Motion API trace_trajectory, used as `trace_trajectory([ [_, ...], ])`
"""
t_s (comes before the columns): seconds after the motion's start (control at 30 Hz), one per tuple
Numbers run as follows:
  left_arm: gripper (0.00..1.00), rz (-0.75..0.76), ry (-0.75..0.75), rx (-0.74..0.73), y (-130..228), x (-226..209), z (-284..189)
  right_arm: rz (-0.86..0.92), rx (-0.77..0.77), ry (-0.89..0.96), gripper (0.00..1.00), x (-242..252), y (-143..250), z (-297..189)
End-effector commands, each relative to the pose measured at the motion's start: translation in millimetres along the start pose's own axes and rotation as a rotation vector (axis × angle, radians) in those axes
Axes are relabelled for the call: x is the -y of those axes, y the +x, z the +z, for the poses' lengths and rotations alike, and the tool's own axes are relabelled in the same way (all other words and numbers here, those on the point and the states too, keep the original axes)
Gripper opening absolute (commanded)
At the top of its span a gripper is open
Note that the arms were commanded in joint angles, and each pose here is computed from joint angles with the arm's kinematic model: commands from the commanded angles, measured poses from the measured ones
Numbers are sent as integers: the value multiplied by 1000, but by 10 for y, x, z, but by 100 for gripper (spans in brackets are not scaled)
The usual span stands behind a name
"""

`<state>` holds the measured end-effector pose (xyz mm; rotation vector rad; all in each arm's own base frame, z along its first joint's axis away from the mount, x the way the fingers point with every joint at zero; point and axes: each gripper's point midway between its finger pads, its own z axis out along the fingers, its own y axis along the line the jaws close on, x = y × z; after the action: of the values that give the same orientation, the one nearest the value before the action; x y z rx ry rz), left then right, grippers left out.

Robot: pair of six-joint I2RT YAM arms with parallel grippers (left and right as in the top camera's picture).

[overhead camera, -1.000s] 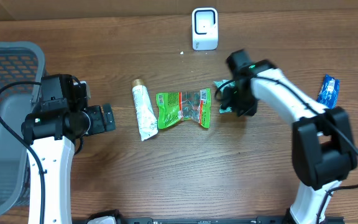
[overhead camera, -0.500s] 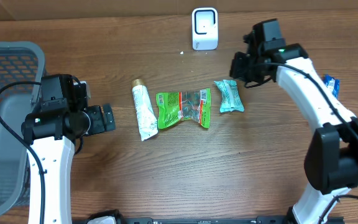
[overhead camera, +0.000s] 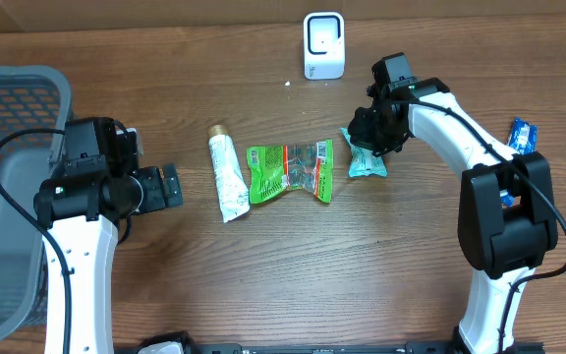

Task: Scan the item barcode
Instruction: 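Lower the right gripper and close it on the pale green packet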

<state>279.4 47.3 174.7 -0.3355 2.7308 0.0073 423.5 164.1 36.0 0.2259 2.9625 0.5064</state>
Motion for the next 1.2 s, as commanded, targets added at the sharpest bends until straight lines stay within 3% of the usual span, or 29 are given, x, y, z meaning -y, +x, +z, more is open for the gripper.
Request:
trace_trajectory([
  [0.0,100,20,11,2,-2,21,-8,-38,23,4,4,-14,-61,-161],
  [0.17,100,20,11,2,-2,21,-8,-47,141,-39,4,-155,-287,-761],
  [0.3,99,20,11,2,-2,21,-8,-23,132,-30,4,-70,-254,-870],
  [0.93,100,20,11,2,-2,21,-8,8,-93,117,4,522,377,334],
  [0.97,100,20,11,2,-2,21,-8,-5,-106,121,5,519,416,346],
  [1.1,100,20,11,2,-2,21,-8,-15,-108,88,38,439,390,287],
  [1.17,100,20,11,2,-2,21,-8,-8,-110,58,47,370,337,203],
])
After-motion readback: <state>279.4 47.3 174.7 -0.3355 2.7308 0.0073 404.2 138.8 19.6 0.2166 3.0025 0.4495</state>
